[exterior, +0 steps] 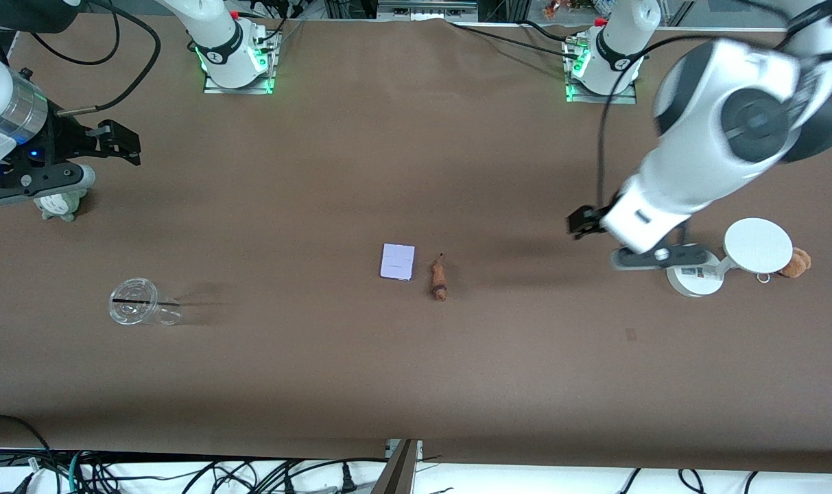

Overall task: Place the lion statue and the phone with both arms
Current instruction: 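Reach the left gripper toward the brown lion statue, then close the left gripper on the lion statue and lift it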

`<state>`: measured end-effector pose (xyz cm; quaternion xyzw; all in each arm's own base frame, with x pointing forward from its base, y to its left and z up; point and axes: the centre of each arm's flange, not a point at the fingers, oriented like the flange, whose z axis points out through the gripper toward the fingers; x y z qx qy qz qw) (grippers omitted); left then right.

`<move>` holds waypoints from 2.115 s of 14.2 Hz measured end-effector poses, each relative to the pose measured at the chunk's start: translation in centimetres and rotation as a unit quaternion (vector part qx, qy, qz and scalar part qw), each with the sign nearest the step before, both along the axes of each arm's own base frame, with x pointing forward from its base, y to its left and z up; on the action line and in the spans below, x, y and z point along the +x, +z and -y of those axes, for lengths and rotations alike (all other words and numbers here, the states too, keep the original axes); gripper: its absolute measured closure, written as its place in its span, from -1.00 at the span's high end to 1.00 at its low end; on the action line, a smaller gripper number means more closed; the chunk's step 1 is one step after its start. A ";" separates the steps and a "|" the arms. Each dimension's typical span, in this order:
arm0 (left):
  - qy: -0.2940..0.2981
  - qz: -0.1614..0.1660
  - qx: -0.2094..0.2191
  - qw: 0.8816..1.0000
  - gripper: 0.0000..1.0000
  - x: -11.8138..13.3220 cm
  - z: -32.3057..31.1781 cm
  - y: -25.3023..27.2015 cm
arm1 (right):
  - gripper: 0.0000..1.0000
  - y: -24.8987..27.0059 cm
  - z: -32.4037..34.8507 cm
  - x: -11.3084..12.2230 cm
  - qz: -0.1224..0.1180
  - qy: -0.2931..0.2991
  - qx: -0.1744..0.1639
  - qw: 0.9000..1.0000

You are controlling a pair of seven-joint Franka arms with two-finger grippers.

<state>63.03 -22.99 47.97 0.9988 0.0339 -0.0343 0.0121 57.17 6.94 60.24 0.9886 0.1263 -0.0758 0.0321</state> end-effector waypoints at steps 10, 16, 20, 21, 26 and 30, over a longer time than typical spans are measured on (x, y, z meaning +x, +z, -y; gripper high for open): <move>0.055 0.030 -0.031 0.998 1.00 -0.9 19.2 -18.9 | 1.00 0.0 0.0 0.0 0.000 0.000 0.000 1.000; 0.061 0.058 -0.037 0.996 1.00 -0.7 20.5 -25.1 | 1.00 0.0 0.0 0.0 0.000 0.000 0.000 1.000; 0.060 0.073 -0.032 0.995 0.81 -0.5 20.5 -26.8 | 1.00 0.0 0.0 0.0 0.000 0.000 0.000 1.000; 0.059 0.074 -0.032 0.995 0.61 -0.5 20.7 -26.9 | 1.00 0.0 0.0 0.0 0.000 0.000 0.000 1.000; 0.064 0.087 -0.034 0.994 -0.25 0.6 19.8 -26.0 | 1.00 0.0 -0.2 0.0 0.000 0.001 0.000 1.000; 0.014 0.096 -0.034 0.995 -0.25 5.8 11.9 -19.9 | 1.00 -0.4 -0.2 0.2 -0.003 0.002 -0.001 1.000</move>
